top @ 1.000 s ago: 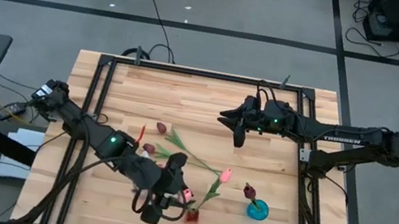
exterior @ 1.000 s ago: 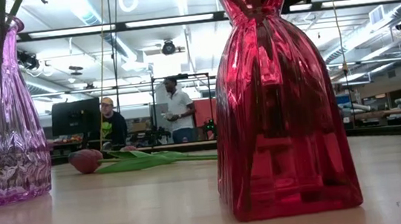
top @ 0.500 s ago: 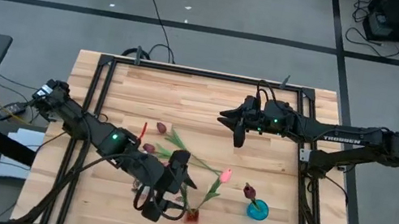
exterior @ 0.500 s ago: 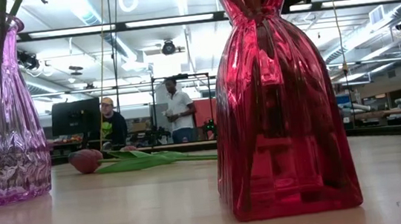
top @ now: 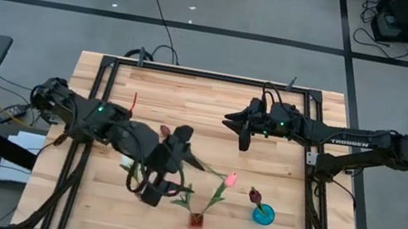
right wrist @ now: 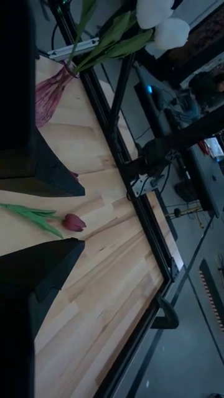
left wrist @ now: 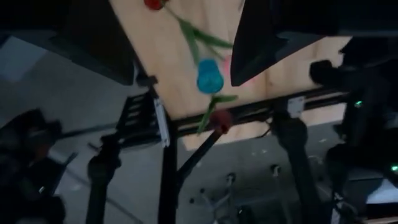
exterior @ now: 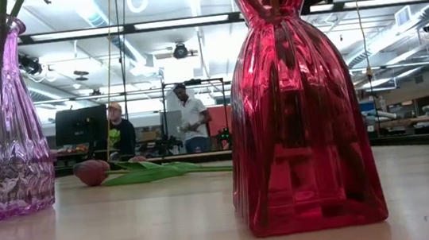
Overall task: Sort flowers into vase by color
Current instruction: Move the blue vase to the top right side of the table
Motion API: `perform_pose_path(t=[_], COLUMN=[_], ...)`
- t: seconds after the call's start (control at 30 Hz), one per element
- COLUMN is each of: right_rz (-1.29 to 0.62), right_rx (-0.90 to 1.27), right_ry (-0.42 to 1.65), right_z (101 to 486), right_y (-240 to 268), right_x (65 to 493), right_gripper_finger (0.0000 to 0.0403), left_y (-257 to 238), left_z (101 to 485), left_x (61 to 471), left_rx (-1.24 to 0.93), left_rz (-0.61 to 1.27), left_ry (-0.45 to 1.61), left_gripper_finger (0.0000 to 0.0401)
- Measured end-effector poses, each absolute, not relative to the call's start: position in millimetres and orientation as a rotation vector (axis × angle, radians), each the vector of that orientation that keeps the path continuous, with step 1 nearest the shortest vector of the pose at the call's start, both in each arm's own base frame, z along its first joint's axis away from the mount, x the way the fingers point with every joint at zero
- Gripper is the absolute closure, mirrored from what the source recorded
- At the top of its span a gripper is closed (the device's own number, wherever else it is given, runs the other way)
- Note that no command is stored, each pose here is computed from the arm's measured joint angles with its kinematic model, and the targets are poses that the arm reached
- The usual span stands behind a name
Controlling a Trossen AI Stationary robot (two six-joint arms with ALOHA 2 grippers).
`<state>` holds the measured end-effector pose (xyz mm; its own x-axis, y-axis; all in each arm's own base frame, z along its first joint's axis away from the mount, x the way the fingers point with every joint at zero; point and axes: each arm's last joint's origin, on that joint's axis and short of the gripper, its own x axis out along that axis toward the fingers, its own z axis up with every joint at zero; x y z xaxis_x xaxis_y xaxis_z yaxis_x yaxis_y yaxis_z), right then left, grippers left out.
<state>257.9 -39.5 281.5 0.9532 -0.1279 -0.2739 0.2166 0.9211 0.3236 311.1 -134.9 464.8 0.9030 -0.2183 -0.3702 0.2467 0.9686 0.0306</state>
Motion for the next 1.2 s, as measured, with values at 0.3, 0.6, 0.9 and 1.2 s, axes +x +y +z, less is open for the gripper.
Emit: perform_pose_path(t=[0.3,0.6,0.9,1.2], right_rz=[-0.172,-0.167,-0.166,-0.166], right_rx=[0.357,0.357,0.357,0.349], right_ry=[0.233,0.239,0.239,0.239], right_z=[283.3,282.9,282.9,282.9], right_y=[-38.6,-37.2,-37.0,-37.1], right_x=[258.5,258.6,258.6,258.6], right_gripper_finger=[0.0271,0.0271,0.0271,0.0271], left_y=[-142.7,-145.4,-150.5,-148.3], left_z=[423.4,420.8,420.5,412.2], left_x=[335.0,342.2,337.9,336.7], left_rx=[0.076,-0.094,-0.106,-0.033], left_rz=[-0.319,-0.579,-0.791,-0.759], left_ry=[0.359,0.255,0.276,0.339], left_gripper_finger=[0.0132,0.0133,0.0132,0.0137])
